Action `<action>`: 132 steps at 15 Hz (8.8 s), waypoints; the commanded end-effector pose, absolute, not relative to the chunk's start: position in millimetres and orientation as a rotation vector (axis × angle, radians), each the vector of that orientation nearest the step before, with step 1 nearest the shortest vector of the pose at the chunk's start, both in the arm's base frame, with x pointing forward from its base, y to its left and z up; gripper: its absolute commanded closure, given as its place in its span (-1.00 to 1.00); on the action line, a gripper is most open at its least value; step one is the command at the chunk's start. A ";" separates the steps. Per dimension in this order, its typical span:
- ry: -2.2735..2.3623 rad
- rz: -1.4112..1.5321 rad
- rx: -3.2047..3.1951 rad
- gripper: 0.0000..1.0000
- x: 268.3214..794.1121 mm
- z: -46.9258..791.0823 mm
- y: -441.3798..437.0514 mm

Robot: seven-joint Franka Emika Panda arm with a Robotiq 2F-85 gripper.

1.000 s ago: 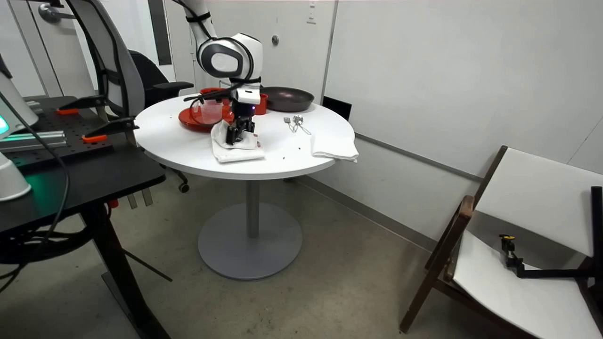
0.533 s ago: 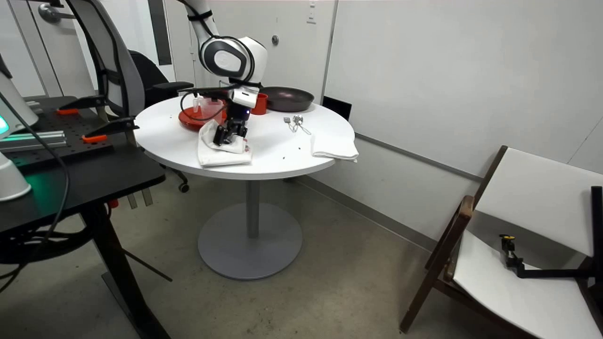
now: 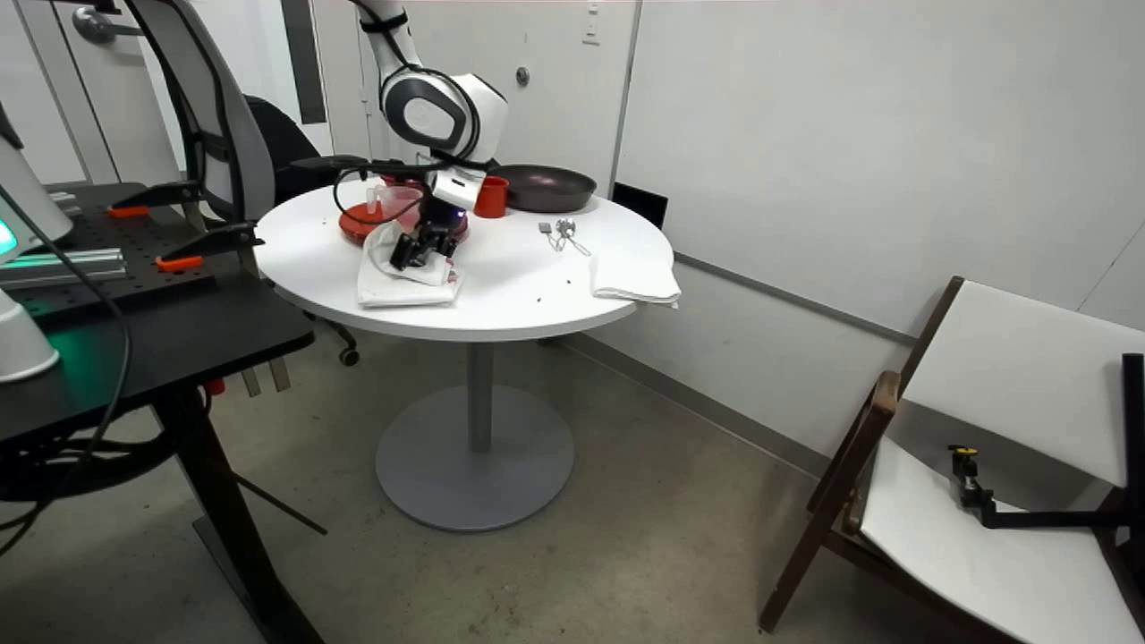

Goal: Use the towel to wipe the table

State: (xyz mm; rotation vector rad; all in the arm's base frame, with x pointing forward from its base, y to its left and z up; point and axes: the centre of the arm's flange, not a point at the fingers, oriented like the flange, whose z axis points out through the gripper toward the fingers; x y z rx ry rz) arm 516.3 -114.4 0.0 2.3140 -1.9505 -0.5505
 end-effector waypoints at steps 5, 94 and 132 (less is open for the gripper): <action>-2.053 -0.752 2.430 1.00 521.2 -0.7 -96.9; -1.669 -0.010 2.576 1.00 641.6 -18.6 -92.7; -1.745 0.039 2.438 1.00 636.0 -7.0 -144.4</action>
